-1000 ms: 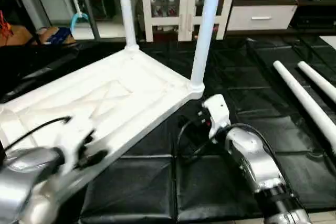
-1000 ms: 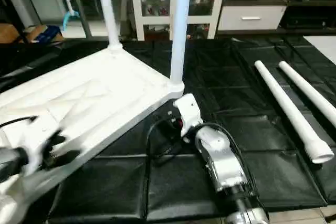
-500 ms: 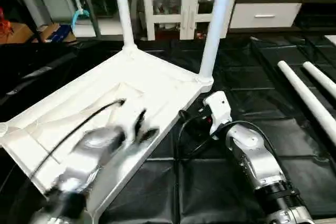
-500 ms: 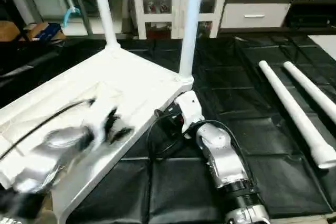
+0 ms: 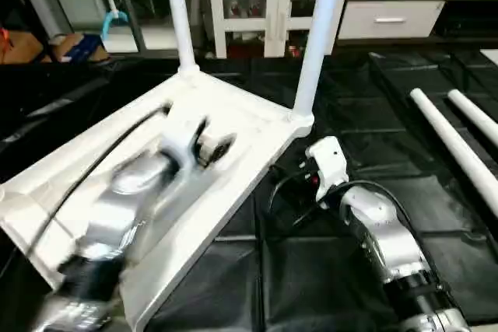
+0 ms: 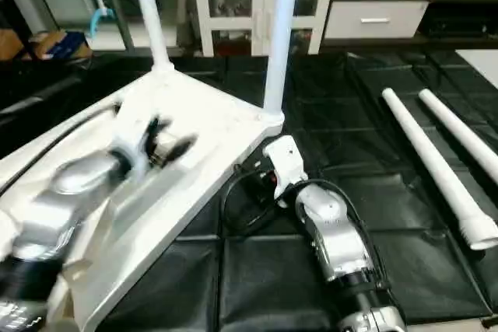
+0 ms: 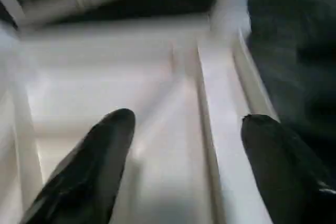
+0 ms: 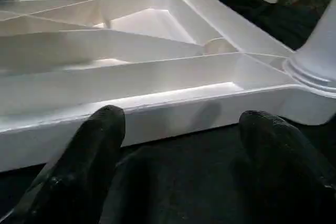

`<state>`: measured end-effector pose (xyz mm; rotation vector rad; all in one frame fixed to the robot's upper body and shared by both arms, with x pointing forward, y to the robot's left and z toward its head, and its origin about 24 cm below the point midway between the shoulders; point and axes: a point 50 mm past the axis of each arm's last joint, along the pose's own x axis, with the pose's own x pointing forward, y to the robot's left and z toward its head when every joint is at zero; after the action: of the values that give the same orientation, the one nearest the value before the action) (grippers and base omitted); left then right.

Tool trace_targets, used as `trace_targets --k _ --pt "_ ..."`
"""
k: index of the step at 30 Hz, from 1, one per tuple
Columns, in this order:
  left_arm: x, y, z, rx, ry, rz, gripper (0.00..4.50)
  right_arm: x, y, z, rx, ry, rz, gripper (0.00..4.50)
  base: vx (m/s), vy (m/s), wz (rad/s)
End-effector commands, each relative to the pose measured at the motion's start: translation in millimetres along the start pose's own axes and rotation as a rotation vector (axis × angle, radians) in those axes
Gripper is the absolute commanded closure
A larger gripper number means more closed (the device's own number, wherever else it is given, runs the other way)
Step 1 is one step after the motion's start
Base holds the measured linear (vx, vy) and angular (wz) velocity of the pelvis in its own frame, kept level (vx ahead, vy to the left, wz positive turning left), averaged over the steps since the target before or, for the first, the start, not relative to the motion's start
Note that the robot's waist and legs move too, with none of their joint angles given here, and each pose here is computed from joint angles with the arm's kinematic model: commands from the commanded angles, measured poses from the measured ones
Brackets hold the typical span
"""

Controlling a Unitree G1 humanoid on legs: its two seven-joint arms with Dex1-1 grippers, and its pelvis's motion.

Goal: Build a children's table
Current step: Rotate table base

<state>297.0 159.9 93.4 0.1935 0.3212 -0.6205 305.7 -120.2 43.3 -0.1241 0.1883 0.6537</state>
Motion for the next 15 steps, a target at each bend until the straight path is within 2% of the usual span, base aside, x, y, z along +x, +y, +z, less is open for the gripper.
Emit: trace_targets --k 1,3,5,7,9,13,15 --pt "-6.1 -4.3 -0.5 -0.018 0.034 -0.05 0.69 -2.4 1.7 4.0 0.002 -0.007 0.037 0.73 0.0 0.0 0.0" --pt "-16.7 -5.0 -9.2 -0.034 0.095 -0.066 0.41 -8.7 8.7 7.9 0.016 -0.012 0.173 0.73 0.0 0.0 0.0" --pt "-19.7 -4.7 -12.5 -0.034 0.117 -0.063 0.33 -12.7 13.2 10.4 0.025 -0.018 0.252 0.73 0.0 0.0 0.0" --pt "-23.8 -3.3 -22.4 -0.03 0.177 -0.052 0.13 -28.5 21.5 16.2 0.025 -0.007 0.459 0.73 0.0 0.0 0.0" --pt "-25.3 -6.8 -26.9 -0.051 0.222 -0.079 0.13 -42.1 22.2 17.3 -0.003 0.042 0.584 0.73 0.0 0.0 0.0" --pt "-25.6 -13.0 -32.3 -0.057 0.284 -0.106 0.13 -52.0 20.1 15.3 -0.039 0.109 0.65 0.73 0.0 0.0 0.0" --pt "-23.9 -16.0 -34.0 -0.066 0.294 -0.118 0.39 -53.6 19.6 15.2 -0.05 0.121 0.654 0.73 0.0 0.0 0.0"
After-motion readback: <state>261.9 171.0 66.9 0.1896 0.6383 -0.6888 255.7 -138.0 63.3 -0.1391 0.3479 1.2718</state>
